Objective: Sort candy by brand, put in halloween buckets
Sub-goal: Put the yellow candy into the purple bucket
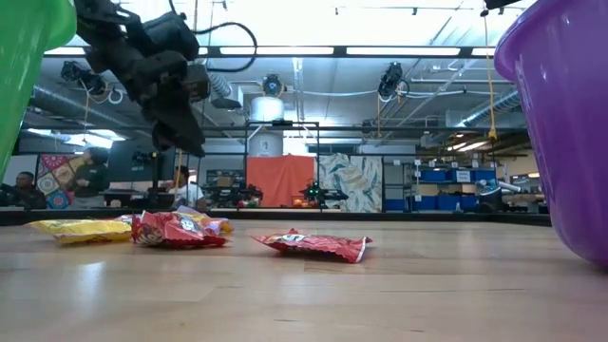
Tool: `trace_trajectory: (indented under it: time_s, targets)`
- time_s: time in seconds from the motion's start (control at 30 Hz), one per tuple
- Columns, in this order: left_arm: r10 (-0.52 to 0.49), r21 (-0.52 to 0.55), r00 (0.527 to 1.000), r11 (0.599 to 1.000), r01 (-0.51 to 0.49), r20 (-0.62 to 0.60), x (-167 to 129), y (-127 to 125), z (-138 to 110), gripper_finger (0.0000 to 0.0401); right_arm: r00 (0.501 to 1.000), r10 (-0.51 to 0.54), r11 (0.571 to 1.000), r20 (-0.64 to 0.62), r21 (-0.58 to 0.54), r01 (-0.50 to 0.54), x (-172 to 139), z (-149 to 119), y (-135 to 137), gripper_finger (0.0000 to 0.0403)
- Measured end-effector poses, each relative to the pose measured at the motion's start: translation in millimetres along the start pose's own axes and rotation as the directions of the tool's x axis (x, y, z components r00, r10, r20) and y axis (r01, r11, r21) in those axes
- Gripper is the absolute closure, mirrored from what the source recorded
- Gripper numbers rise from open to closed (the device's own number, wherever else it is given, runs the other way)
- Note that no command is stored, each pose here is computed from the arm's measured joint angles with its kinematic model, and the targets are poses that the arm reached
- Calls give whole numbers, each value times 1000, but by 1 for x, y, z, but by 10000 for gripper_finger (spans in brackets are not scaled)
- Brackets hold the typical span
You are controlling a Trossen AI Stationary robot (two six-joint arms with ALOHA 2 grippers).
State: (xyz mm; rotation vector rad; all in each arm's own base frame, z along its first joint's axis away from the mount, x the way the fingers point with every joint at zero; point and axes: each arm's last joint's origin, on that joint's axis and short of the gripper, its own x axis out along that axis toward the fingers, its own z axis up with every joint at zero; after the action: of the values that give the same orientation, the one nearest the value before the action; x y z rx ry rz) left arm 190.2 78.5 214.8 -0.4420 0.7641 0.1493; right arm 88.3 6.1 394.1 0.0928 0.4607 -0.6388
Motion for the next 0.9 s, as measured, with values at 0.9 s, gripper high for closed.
trace_trajectory:
  time_s: [0.9]
  targets:
    - [-73,112,996,992,67,55,53,14,15,208,986,157,987,63,26,-159,1,11,12,302]
